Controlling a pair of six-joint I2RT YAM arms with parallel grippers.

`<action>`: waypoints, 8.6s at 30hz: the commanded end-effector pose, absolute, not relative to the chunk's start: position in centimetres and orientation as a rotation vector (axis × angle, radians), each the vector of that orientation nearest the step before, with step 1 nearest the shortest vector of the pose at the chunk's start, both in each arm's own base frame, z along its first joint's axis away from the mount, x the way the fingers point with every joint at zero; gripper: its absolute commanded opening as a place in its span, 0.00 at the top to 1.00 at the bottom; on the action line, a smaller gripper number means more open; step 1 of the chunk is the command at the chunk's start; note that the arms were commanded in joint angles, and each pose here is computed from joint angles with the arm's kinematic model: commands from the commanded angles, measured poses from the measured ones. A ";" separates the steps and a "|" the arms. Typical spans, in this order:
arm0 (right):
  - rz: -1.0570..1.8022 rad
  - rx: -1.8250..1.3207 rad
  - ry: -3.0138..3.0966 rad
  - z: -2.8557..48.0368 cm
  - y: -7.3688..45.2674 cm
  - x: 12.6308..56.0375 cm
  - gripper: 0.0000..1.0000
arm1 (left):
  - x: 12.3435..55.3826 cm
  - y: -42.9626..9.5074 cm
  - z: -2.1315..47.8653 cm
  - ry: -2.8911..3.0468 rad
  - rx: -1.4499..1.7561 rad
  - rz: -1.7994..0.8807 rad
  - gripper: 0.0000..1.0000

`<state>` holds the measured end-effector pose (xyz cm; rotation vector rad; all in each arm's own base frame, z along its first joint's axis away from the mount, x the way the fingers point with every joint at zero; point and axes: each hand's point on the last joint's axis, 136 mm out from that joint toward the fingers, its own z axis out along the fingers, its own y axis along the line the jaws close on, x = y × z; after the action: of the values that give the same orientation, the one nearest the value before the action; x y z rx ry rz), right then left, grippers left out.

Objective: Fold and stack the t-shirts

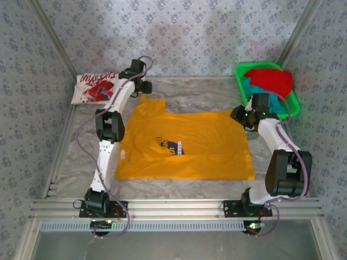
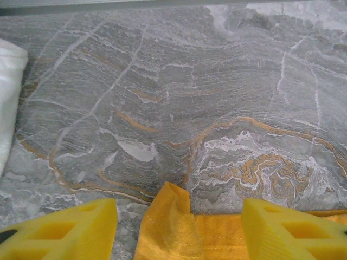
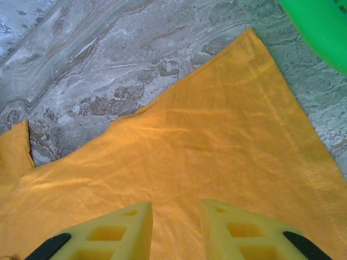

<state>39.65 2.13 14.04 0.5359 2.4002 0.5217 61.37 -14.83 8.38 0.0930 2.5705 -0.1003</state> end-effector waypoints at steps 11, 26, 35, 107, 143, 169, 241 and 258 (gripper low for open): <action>0.542 0.499 2.376 15.3 2.2 41.0 0.67 | 60.5 -15.8 6.1 2.625 0.156 -0.136 0.63; 0.482 0.450 2.426 15.5 2.4 42.5 0.65 | 60.5 -14.5 7.0 2.616 0.160 -0.107 1.00; 0.173 0.363 2.678 11.7 0.7 46.3 0.63 | 61.6 -10.2 10.0 2.530 0.136 -0.103 1.00; 0.189 0.490 2.553 10.1 2.2 60.8 1.00 | 65.7 -9.7 14.1 2.359 0.092 -0.312 1.00; 0.376 0.506 2.269 16.6 -1.7 60.7 1.00 | 57.3 -8.6 23.5 2.098 0.297 -0.178 1.00; 0.230 0.616 2.281 16.8 -5.0 52.6 1.00 | 49.7 -5.1 20.7 2.195 0.196 0.033 1.00; 0.378 0.500 2.492 9.9 4.9 42.4 0.72 | 43.3 -17.0 8.9 2.590 0.248 -0.096 0.68; 0.369 0.486 2.484 10.7 4.7 42.0 0.71 | 43.4 -15.7 7.9 2.591 0.056 -0.016 0.89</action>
<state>42.41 4.97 9.94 0.5037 2.4884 0.3752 43.09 -15.63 7.71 0.0813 2.6008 -0.0272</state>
